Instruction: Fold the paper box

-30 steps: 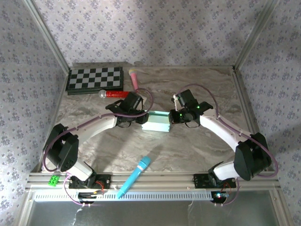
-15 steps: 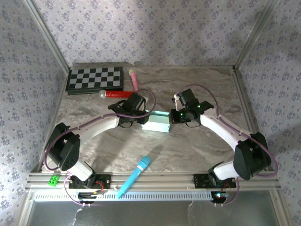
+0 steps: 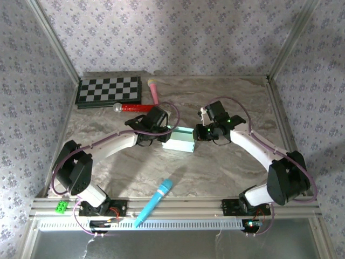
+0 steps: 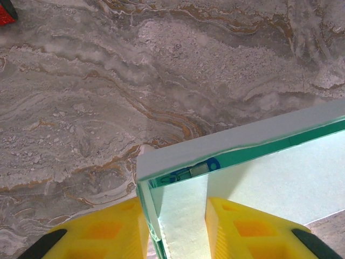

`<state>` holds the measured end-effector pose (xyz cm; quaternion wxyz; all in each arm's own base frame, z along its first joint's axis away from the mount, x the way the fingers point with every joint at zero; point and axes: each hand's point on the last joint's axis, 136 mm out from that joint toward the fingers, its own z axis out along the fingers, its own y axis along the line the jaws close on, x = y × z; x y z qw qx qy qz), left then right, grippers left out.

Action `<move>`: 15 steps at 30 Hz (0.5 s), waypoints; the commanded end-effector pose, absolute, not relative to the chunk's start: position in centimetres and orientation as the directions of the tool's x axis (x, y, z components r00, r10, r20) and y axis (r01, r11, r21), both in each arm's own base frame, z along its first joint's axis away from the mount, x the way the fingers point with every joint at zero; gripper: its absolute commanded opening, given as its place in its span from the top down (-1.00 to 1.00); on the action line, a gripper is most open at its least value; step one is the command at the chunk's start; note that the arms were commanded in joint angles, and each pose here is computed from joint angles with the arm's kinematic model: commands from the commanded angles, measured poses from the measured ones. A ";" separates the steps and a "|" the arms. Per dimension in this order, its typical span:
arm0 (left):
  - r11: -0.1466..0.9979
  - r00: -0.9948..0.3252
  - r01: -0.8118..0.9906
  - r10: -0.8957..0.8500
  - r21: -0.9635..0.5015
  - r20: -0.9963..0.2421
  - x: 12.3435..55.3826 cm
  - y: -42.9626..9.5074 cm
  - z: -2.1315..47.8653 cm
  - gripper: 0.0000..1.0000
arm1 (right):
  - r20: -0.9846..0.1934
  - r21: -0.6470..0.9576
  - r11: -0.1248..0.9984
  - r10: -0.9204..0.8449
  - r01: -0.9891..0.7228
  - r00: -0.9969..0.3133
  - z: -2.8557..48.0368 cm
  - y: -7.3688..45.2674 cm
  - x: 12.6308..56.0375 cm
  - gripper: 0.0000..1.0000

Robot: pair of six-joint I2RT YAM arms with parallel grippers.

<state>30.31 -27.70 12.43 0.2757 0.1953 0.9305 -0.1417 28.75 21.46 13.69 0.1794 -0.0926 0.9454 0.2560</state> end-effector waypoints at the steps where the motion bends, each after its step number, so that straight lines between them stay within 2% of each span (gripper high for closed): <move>1: 0.861 -0.811 0.482 0.368 -0.164 -0.455 27.7 -28.2 9.4 0.36 | -0.398 0.545 0.777 -0.090 -0.315 -0.913 15.3 24.0 28.9 0.73; 15: 0.868 -0.814 0.473 0.365 -0.151 -0.453 27.7 -27.7 9.4 0.37 | -0.362 0.435 0.851 -0.133 -0.293 -0.923 12.8 22.1 28.0 0.79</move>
